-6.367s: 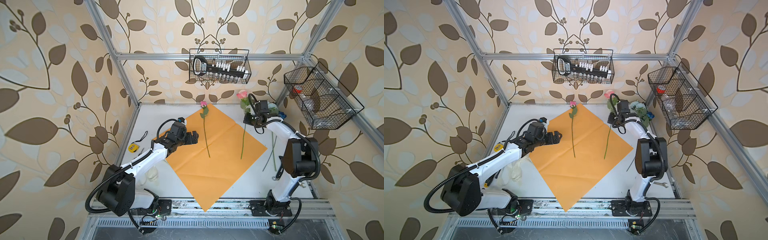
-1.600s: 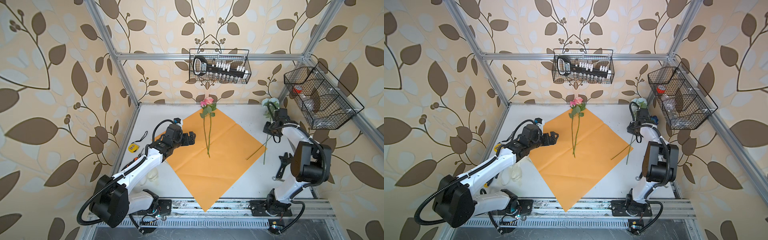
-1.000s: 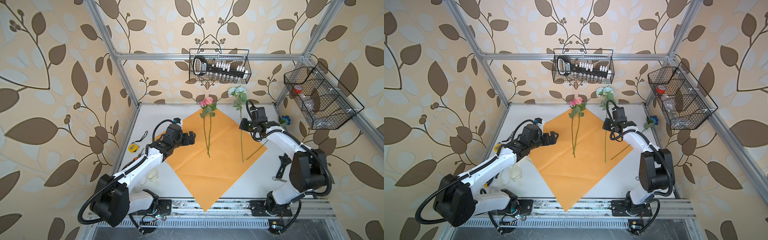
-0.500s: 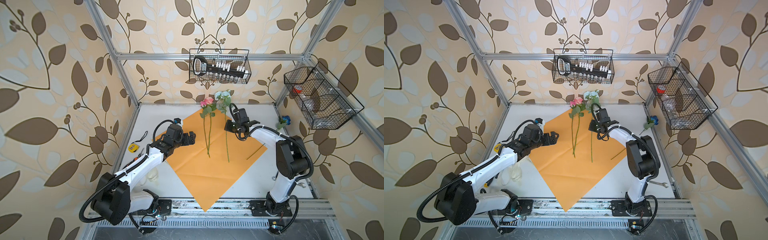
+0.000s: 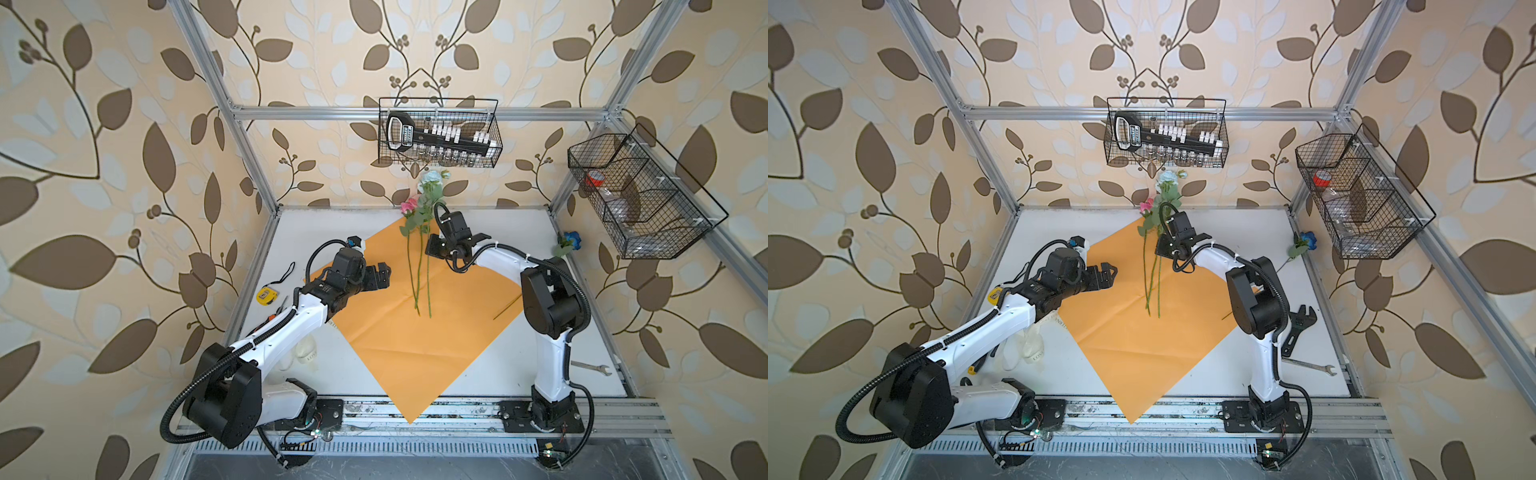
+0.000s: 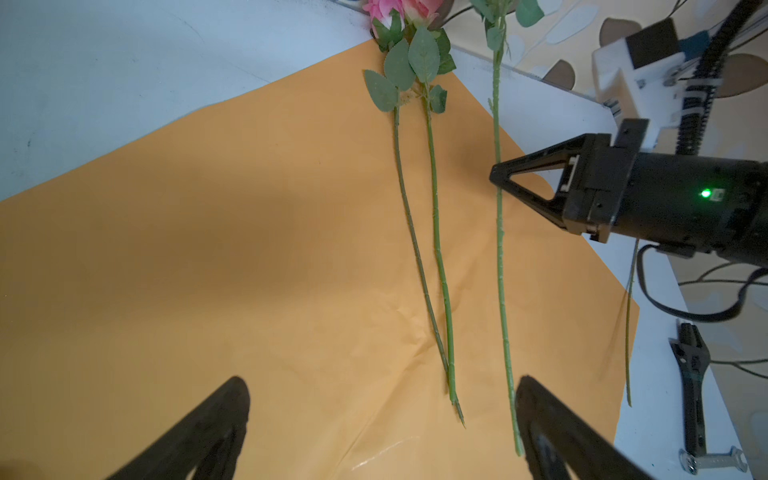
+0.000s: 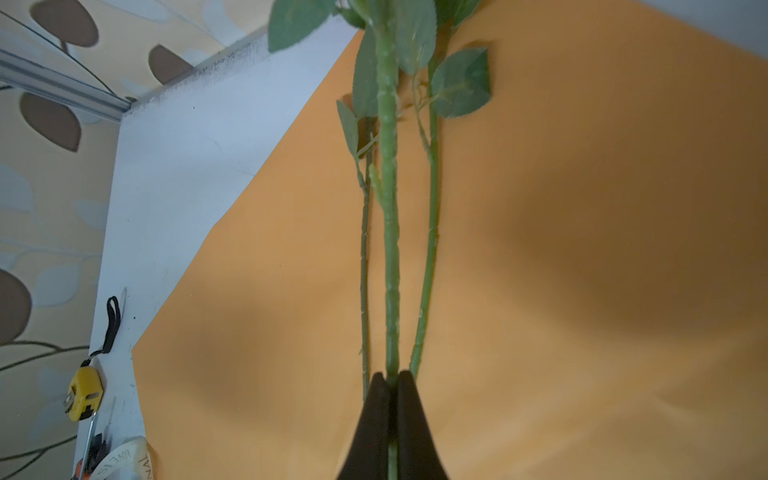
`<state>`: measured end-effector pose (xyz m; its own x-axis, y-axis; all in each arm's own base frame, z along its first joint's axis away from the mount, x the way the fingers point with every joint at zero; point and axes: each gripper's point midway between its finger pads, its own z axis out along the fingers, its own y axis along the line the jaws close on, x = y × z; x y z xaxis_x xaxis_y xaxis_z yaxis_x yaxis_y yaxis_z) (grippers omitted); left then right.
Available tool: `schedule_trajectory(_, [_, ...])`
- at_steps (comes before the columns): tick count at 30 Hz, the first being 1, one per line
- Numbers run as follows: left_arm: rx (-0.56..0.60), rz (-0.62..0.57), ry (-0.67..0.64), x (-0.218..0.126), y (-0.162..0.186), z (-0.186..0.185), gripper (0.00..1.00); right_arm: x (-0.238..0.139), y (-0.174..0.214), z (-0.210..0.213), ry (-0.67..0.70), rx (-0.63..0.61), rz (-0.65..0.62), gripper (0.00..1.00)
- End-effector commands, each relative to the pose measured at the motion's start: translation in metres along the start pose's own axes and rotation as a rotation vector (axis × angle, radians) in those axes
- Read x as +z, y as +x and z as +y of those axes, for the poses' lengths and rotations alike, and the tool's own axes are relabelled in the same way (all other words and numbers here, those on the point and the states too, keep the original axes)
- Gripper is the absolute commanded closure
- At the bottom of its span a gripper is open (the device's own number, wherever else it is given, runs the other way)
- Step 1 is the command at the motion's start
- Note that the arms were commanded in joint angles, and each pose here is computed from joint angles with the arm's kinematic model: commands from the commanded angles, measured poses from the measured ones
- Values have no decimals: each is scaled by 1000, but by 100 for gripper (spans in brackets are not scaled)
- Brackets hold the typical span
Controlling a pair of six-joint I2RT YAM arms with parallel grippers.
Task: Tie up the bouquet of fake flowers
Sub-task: 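Lower the pale blue flower onto the roses and open the right gripper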
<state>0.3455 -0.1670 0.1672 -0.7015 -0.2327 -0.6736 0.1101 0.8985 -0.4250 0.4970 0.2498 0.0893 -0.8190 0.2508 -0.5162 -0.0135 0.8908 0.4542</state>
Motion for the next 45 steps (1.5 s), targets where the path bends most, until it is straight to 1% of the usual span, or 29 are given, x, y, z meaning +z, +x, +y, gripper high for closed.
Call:
schedule_trajectory(1, [-13, -27, 5, -2, -7, 1, 1, 8, 10, 20, -40, -12, 21, 100])
schedule_trajectory(8, [-19, -22, 11, -1, -5, 1, 1, 17, 35, 21, -61, 31, 83, 100])
schedule_trajectory(19, [-23, -14, 14, 0, -3, 1, 1, 33, 48, 9, -31, 49, 119, 99])
schedule_trajectory(23, [-24, -14, 12, 1, -3, 1, 1, 37, 53, 6, -22, 51, 131, 90])
schedule_trajectory(26, [-24, -13, 11, 1, -3, 1, 1, 35, 51, 7, -22, 46, 129, 80])
schedule_trajectory(27, [-24, -13, 12, 1, -3, 1, 1, 34, 51, 8, -24, 44, 129, 75])
schedule_trajectory(28, [-24, -13, 13, 1, -3, 1, 1, 32, 48, 10, -30, 42, 123, 72])
schedule_trajectory(31, [-24, -17, 13, 0, -4, 1, 1, 23, 41, 15, -30, 30, 107, 68])
schedule_trajectory(35, [-24, -19, 12, -1, -4, 1, 1, 5, 27, 16, -2, 1, 68, 65])
schedule_trajectory(38, [-25, -19, 15, -2, -6, 0, 1, -12, 17, 15, 31, -22, 34, 60])
schedule_trajectory(41, [-25, -27, 16, -4, -7, 0, 1, -32, 8, 7, 85, -45, 6, 57])
schedule_trajectory(45, [-21, -36, 11, -7, -9, 0, 1, -66, 2, -22, 187, -54, -43, 55])
